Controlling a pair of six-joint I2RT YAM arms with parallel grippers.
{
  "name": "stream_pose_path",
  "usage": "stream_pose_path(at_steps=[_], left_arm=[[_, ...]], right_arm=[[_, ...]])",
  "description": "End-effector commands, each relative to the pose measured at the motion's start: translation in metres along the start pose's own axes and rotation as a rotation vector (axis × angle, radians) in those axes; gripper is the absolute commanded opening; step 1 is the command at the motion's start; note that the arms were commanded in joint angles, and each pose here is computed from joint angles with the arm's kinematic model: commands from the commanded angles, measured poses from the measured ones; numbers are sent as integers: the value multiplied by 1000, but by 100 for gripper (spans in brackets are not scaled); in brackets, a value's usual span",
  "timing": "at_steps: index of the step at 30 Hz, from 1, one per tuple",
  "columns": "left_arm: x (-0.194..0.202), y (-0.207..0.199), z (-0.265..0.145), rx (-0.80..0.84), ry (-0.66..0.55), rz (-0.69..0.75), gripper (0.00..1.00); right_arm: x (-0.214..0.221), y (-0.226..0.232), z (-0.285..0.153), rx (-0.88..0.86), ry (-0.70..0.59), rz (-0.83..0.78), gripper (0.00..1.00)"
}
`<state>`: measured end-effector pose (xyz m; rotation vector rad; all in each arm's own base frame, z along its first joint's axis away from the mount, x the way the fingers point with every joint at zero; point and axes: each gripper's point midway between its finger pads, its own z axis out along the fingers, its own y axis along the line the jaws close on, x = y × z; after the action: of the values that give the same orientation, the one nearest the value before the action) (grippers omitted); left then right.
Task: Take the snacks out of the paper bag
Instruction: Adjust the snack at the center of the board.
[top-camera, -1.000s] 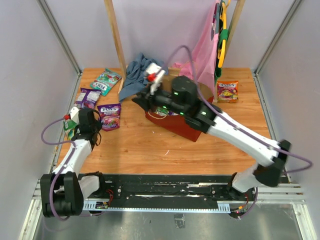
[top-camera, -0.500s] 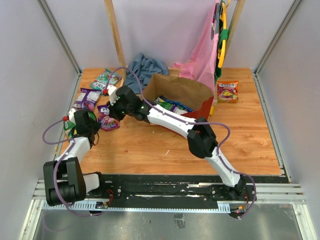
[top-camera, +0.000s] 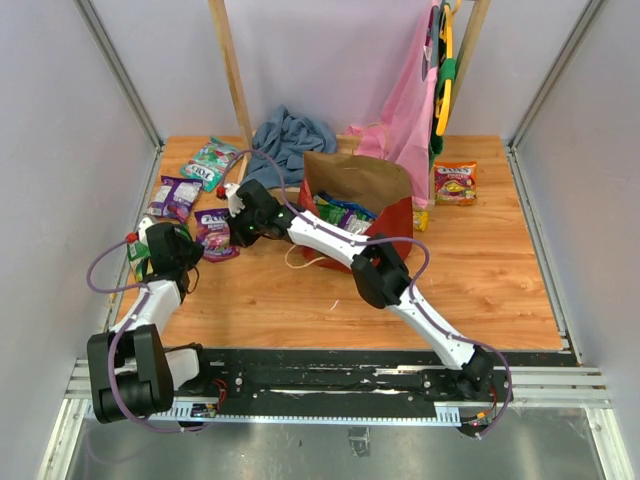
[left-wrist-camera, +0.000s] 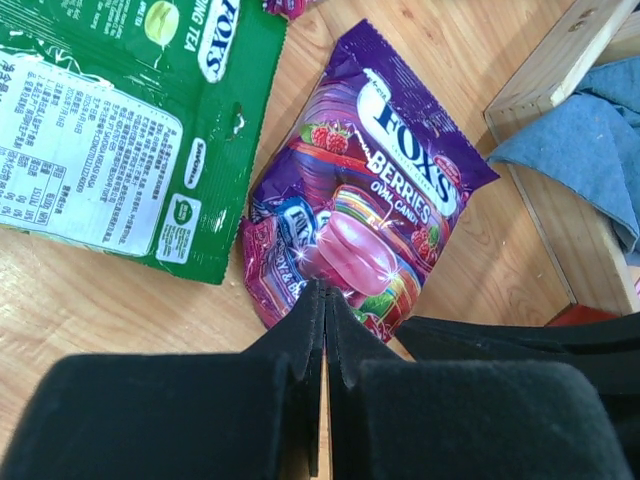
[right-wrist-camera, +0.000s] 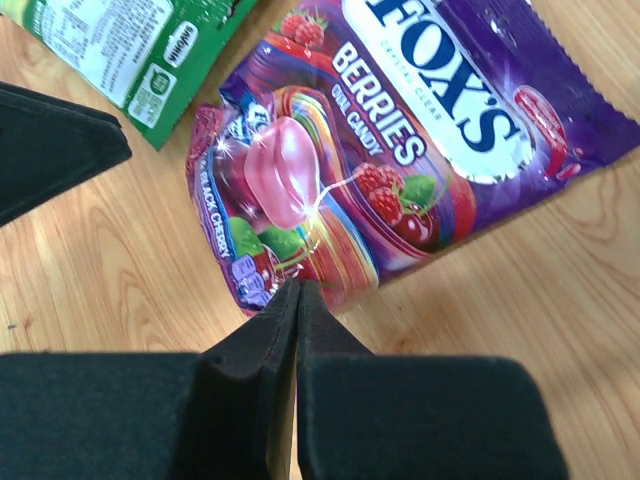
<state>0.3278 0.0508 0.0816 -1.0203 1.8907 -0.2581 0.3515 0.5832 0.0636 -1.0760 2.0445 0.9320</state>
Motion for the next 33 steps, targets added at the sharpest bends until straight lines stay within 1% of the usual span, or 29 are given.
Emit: stream_pose_path(at_steps=[1, 7, 9, 13, 19, 21, 24, 25, 26, 28, 29, 30, 31, 33], left_arm=[[2, 2, 1, 17, -2, 8, 1], [3, 3, -3, 20, -9, 11, 0], [1, 2, -4, 21, -14, 9, 1], [-5, -1, -11, 28, -33, 5, 1], [-25, -3, -26, -7, -97, -19, 0], [-32, -1, -31, -35, -114, -26, 1], [-38, 1, -36, -76, -116, -32, 1], [-39, 0, -38, -77, -116, -35, 1], [-40, -2, -39, -74, -115, -38, 1], [-44, -7, -45, -58, -119, -46, 0], [-46, -10, -48, -46, -123, -49, 0], [-49, -14, -53, -33, -130, -51, 1], [-51, -15, -57, -26, -138, -55, 1], [-57, -21, -66, -4, -158, -63, 1]], right_arm=[[20, -7, -3, 9, 72, 26, 1], [47, -20, -11, 96, 156, 12, 1], [45, -22, -15, 111, 149, 5, 1], [14, -5, -29, 102, 81, -46, 1], [-31, 26, -50, 161, -62, -141, 1], [-39, 32, -50, 168, -94, -146, 4], [-48, 43, -42, 142, -120, -147, 18], [-49, 46, -38, 126, -120, -147, 26], [-45, 48, -30, 110, -114, -148, 35], [-42, 50, -19, 91, -110, -152, 59], [-42, 48, -15, 93, -112, -152, 67], [-40, 46, -11, 100, -111, -154, 73], [-38, 42, -7, 110, -115, -159, 78], [-33, 34, 2, 123, -123, -169, 83]])
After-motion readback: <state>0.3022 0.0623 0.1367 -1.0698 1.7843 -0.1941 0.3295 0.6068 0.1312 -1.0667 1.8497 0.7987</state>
